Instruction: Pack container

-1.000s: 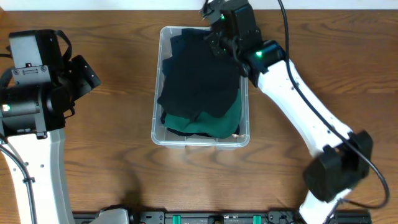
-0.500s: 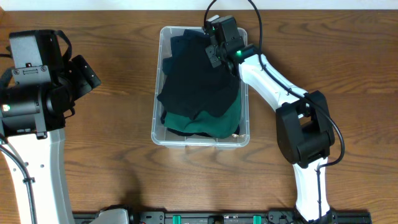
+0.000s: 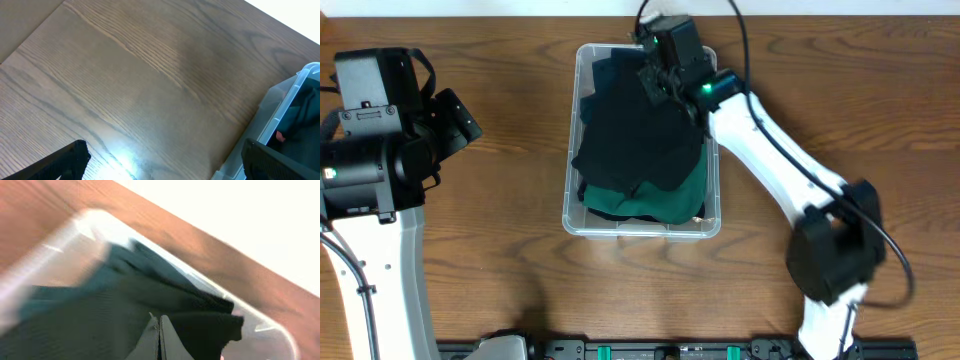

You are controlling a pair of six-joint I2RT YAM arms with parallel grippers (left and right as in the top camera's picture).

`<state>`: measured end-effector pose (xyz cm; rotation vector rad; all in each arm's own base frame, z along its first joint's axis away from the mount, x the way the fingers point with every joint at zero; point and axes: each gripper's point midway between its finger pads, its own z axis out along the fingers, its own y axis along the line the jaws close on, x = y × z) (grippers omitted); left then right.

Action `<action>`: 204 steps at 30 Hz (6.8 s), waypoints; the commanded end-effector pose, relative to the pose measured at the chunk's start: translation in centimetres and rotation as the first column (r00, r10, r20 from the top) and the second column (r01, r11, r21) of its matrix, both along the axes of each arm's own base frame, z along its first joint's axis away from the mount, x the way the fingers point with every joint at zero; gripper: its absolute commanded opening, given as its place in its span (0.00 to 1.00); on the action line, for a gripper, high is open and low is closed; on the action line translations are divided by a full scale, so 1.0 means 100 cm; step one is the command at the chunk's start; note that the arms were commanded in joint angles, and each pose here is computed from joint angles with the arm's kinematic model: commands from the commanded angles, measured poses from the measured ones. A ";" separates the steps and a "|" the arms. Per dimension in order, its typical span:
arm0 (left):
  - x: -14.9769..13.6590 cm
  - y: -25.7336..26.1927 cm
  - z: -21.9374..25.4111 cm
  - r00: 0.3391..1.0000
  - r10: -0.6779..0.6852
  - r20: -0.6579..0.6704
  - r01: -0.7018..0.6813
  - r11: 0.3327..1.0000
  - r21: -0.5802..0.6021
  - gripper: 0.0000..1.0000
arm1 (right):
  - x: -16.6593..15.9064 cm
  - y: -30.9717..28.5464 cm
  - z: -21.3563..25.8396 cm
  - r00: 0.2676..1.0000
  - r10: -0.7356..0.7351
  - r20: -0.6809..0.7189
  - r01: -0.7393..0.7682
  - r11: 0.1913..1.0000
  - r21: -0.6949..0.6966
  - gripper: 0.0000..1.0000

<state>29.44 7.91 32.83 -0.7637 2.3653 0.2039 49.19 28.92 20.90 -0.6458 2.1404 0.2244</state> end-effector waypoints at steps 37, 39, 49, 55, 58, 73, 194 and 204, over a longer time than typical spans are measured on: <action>0.000 0.004 0.000 1.000 -0.002 -0.008 0.002 1.000 0.018 0.98 | -0.083 0.051 0.029 0.911 0.409 -0.047 -0.411 0.895 -0.174 0.01; 0.000 0.004 0.000 1.000 -0.002 -0.008 0.002 1.000 0.018 0.98 | -0.061 0.038 0.042 0.945 0.328 0.014 -0.321 0.932 -0.166 0.01; 0.000 0.004 0.000 1.000 -0.002 -0.008 0.002 1.000 0.018 0.98 | 0.019 -0.005 -0.014 0.997 0.073 -0.029 -0.075 0.996 -0.056 0.01; 0.000 0.003 0.000 1.000 -0.002 -0.008 0.002 1.000 0.018 0.98 | 0.023 -0.003 -0.099 0.983 0.056 -0.174 -0.076 0.991 -0.111 0.01; 0.000 0.003 0.000 1.000 -0.002 -0.008 0.002 1.000 0.018 0.98 | 0.014 0.001 -0.118 0.973 0.064 -0.223 -0.095 0.986 -0.133 0.01; 0.000 0.004 0.000 1.000 -0.002 -0.008 0.002 1.000 0.018 0.98 | -0.005 -0.049 0.070 0.996 -0.047 0.076 0.054 0.995 -0.083 0.15; 0.000 0.004 0.000 1.000 -0.002 -0.008 0.002 1.000 0.018 0.98 | -0.278 -0.314 -0.098 0.745 -0.653 0.135 0.613 0.751 0.247 0.99; 0.000 0.003 0.000 1.000 -0.002 -0.008 0.002 1.000 0.018 0.98 | -0.278 -0.314 -0.098 0.745 -0.653 0.135 0.613 0.751 0.247 0.99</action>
